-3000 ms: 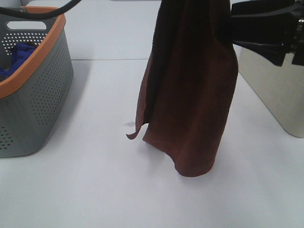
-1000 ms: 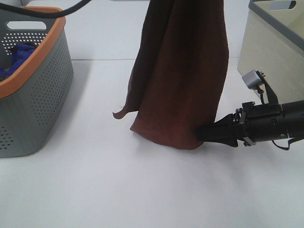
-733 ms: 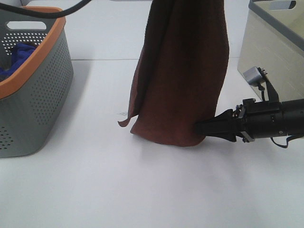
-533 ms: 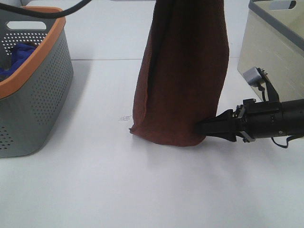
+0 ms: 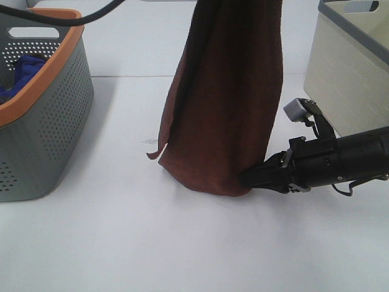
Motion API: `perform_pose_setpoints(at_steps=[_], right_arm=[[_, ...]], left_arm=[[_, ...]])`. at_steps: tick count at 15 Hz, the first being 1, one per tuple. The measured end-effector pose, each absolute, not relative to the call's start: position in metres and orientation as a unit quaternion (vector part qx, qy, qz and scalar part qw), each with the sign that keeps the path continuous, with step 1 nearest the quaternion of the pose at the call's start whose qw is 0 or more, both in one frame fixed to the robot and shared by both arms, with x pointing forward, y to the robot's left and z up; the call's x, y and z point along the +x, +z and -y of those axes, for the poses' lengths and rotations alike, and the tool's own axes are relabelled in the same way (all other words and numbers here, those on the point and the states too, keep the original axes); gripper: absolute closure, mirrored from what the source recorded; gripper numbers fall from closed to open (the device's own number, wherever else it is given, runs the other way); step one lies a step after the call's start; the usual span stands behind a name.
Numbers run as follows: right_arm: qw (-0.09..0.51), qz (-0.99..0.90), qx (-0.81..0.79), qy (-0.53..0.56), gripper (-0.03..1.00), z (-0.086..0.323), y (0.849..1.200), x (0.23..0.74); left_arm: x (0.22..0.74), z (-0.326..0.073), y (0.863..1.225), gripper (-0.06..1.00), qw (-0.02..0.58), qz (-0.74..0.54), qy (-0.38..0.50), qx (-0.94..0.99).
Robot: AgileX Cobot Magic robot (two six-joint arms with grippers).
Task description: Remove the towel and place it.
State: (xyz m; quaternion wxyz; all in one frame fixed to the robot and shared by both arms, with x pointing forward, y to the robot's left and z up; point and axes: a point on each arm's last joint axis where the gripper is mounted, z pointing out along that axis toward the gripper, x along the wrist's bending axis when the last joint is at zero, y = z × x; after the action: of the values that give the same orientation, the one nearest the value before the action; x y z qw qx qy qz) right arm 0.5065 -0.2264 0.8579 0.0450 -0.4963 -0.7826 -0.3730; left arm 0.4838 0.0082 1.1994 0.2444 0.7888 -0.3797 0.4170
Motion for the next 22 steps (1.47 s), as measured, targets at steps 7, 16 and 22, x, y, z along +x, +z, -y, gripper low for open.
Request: perform_pose_setpoints(at_steps=[7,16,22], right_arm=[[-0.102,0.796,-0.449,-0.393,0.97,0.237,0.952,0.497],[-0.303,0.832,-0.331,-0.328,0.97,0.257,1.031,0.455],[-0.344,0.821,-0.327,-0.318,0.97,0.262,1.041,0.452]], left_arm=[[0.510,-0.032,1.198,0.94,0.276,0.234,0.392,0.846],[0.536,-0.067,1.193,0.94,0.235,0.145,0.380,0.883],[0.533,-0.071,1.181,0.94,0.218,0.095,0.319,0.917]])
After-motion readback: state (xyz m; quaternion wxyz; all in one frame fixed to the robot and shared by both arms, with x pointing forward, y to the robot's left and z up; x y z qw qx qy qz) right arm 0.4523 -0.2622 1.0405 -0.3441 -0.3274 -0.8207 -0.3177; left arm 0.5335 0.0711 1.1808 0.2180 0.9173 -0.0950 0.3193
